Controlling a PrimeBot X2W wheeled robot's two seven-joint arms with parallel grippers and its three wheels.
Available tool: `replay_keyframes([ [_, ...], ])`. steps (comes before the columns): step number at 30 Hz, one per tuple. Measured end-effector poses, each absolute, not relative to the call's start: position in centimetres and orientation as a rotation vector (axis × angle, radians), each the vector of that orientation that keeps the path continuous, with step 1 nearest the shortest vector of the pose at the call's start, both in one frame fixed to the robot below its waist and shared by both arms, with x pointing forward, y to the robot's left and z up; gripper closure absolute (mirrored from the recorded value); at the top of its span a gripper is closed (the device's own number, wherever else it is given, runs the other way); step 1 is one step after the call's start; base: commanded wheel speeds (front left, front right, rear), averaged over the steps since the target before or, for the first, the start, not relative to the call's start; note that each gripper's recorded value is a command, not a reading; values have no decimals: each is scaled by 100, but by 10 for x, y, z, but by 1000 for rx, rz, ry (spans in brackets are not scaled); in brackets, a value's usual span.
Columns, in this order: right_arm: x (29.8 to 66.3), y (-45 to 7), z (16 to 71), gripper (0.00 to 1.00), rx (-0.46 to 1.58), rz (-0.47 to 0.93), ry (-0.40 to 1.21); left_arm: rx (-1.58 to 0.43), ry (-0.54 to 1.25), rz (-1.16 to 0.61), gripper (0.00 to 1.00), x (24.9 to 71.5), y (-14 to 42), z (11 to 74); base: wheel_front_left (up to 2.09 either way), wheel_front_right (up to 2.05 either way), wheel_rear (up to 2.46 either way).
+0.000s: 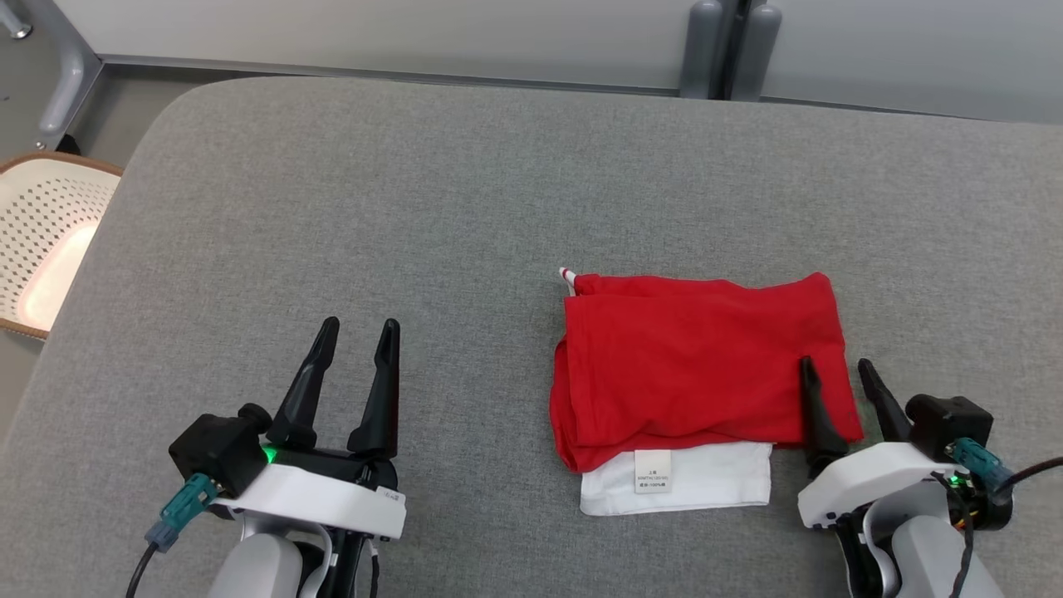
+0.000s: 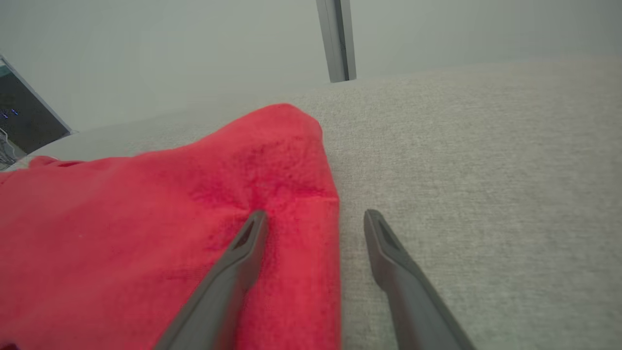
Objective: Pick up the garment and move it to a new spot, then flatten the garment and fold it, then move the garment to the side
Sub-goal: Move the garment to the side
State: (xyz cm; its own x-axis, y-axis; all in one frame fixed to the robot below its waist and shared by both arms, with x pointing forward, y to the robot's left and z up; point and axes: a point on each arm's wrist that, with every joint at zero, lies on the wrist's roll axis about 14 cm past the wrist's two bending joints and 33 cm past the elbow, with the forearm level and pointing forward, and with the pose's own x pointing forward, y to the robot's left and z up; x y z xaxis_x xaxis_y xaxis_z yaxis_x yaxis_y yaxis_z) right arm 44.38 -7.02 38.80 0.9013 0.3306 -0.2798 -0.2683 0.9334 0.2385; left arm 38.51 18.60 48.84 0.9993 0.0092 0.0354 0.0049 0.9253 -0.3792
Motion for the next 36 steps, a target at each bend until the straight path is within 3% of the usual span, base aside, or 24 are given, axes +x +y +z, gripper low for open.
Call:
replay_keyframes([
  [4, 446, -61, 377, 0, 205, 327, 362, -390, -33, 12, 0, 387, 189, 487, 0, 0, 0],
  [5, 446, -60, 375, 19, 205, 329, 369, -389, -32, 13, 0, 388, 189, 486, 0, 0, 0],
  [6, 447, -60, 373, 64, 206, 330, 373, -389, -30, 14, 0, 387, 190, 486, 0, 0, 0],
  [7, 448, -59, 373, 100, 207, 330, 375, -389, -28, 14, 0, 388, 190, 485, 0, 0, 0],
  [15, 449, -65, 378, 100, 160, 334, 356, -384, -27, -14, 0, 392, 181, 486, 0, 0, 0],
  [21, 460, -95, 404, 100, -75, 369, 246, -382, -34, -76, 0, 400, 161, 490, 0, 0, 0],
  [29, 486, -165, 471, 100, -422, 351, 51, -391, -41, -219, 0, 424, 114, 495, 0, 0, 0],
  [36, 512, -239, 501, 100, -616, 276, 45, -382, -29, -365, 0, 450, 66, 489, 0, 0, 0],
])
